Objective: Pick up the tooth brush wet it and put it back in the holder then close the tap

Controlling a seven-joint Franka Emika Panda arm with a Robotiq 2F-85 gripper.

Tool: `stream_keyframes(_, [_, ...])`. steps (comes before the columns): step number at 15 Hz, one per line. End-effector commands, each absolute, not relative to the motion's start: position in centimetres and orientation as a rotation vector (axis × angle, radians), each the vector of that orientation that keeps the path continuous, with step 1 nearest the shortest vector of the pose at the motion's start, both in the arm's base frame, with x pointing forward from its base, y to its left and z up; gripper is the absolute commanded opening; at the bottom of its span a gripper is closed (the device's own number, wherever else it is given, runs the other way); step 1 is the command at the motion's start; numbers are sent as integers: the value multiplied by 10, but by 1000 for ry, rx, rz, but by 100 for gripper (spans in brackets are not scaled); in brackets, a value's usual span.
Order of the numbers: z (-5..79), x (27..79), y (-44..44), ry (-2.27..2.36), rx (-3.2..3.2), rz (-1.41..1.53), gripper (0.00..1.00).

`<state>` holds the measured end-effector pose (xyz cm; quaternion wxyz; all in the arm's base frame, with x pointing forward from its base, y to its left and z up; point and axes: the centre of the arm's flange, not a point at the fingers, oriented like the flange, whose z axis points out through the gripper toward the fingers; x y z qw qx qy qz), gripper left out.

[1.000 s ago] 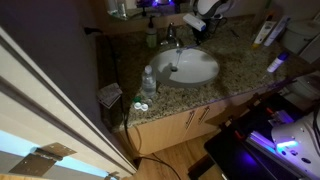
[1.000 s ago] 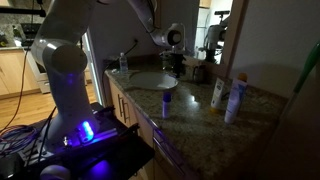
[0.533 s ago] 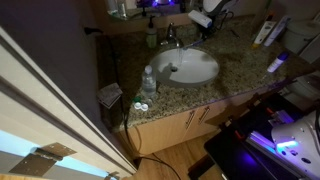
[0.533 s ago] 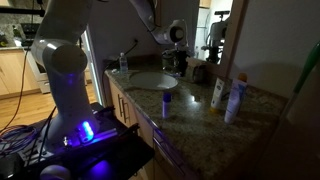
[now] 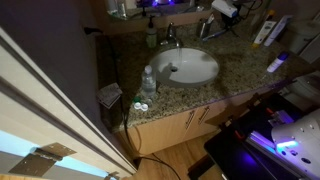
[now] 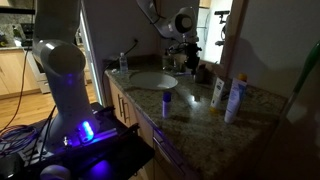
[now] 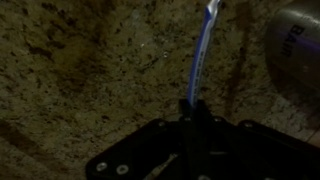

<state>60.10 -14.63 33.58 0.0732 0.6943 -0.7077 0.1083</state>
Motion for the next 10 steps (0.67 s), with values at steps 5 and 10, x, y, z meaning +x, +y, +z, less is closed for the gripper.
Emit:
stream_keyframes(5, [294, 595, -218, -2340, 1965, 154, 2])
stream_keyframes(10, [265, 578, -291, -2578, 1923, -33, 2])
